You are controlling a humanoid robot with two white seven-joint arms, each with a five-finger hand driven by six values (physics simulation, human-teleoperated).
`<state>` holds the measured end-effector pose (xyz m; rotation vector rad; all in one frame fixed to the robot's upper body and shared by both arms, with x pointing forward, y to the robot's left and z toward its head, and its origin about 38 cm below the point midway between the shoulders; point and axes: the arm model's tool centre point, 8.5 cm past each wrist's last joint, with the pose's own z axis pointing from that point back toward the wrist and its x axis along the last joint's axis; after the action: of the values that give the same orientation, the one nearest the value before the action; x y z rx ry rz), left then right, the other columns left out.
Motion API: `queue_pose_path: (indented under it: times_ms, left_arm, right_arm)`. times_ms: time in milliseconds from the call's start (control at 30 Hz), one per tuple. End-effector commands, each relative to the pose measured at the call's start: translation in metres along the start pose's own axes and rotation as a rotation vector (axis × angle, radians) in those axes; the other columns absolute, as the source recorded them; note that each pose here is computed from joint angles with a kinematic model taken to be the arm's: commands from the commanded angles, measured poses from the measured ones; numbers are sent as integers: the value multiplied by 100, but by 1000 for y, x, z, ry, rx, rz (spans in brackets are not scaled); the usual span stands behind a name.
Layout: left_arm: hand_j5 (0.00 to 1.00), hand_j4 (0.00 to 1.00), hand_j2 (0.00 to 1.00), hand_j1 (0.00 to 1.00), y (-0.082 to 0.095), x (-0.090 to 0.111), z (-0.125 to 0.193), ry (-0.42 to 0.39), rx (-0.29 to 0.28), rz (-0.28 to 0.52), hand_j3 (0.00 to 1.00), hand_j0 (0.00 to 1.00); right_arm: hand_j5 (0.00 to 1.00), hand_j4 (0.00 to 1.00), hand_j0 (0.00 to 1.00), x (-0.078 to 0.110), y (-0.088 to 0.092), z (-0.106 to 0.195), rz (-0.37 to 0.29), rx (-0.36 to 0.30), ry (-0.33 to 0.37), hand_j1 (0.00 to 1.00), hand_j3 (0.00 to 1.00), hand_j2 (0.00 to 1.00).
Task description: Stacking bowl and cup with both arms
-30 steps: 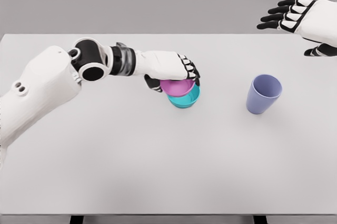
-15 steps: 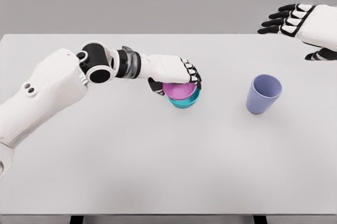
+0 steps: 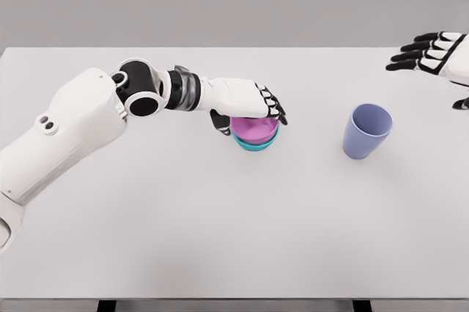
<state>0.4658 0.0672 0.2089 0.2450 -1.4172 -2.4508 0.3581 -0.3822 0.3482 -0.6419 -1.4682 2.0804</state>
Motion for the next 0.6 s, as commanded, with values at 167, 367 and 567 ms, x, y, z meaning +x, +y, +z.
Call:
queue_pose_path:
  times_ms: [167,367,567]
  left_arm:
    - [100,100,100,100,6,1,3,-6,18,-2,100,100]
    - [100,100,100,100,22,9,42,-13,73,-67,100,100]
    - [100,100,100,100,38,2,187,-197,468,366,100,100]
  right_arm:
    - [100,100,100,-8,8,13,68,113,73,100,100,100]
    - [100,100,100,-5,7,10,50,87,53,100,100,100]
    - [100,100,100,-2,1,11,-7,38,13,100,100,100]
